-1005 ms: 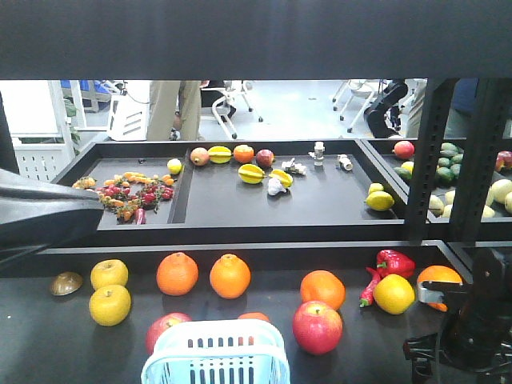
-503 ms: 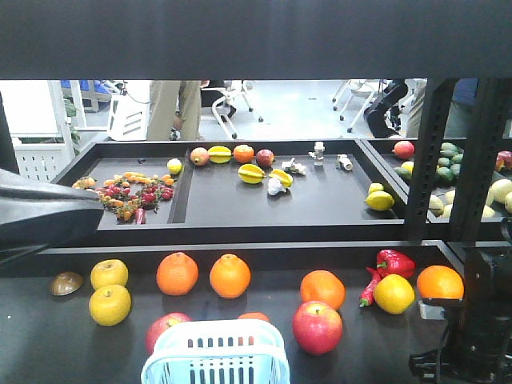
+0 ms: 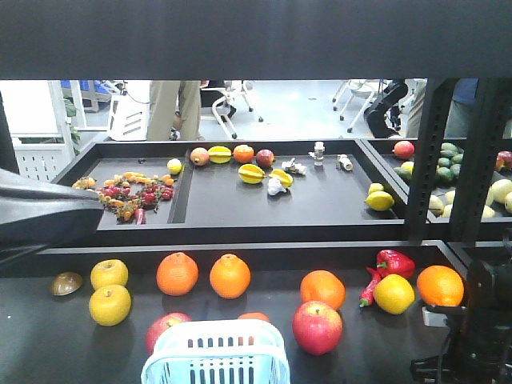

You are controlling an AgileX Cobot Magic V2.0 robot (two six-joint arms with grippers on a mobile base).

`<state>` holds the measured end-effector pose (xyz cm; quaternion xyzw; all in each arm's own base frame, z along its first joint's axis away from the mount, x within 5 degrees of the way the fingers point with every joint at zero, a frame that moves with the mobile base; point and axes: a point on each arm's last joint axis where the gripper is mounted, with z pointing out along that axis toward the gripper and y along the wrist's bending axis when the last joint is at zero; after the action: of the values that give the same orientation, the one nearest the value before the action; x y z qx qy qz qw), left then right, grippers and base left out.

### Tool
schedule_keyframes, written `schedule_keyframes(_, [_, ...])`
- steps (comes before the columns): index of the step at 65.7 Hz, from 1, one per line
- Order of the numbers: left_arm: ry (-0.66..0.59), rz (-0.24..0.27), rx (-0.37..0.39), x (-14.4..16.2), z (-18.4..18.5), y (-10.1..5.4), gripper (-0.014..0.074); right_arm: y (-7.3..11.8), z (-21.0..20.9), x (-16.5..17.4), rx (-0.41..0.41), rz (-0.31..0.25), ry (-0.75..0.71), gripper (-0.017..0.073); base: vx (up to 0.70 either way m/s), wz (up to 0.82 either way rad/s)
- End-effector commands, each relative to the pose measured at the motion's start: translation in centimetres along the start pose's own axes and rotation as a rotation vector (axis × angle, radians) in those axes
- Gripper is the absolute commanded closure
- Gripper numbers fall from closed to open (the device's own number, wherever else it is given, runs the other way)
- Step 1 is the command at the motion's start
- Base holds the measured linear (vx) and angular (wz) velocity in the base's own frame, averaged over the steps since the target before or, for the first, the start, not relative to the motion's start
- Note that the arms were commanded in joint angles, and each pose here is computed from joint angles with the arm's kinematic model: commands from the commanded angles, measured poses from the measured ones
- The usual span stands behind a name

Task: Pick three apples into basket with both arms
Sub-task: 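Move the right gripper over a second red apple farther along the table, then lower the right gripper around the second apple and close it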

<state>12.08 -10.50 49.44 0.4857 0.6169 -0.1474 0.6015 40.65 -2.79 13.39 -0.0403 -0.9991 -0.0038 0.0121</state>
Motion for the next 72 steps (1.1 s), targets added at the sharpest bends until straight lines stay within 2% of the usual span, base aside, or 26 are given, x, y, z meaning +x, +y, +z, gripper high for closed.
schedule_keyframes(1, [-0.083, -0.016, -0.045, -1.3, -0.8, 0.3, 0.0601, -0.1, -2.5, -0.4, -0.006, -0.012, -0.077, -0.0138, 0.0, 0.0])
schedule_keyframes(37, [-0.083, -0.016, -0.045, -1.3, -0.8, 0.3, 0.0601, -0.2, -2.0, -1.3, 0.007, -0.019, -0.098, -0.0126, 0.0, 0.0])
schedule_keyframes(55, [-0.084, -0.016, -0.046, -1.3, -0.8, 0.3, 0.0601, -0.2, -1.0, -1.5, 0.007, -0.017, -0.02, -0.012, 0.0, 0.0])
schedule_keyframes(72, [-0.084, -0.016, -0.046, -1.3, -0.8, 0.3, 0.0601, -0.2, -0.8, -1.4, 0.007, -0.016, -0.005, -0.0115, 0.0, 0.0])
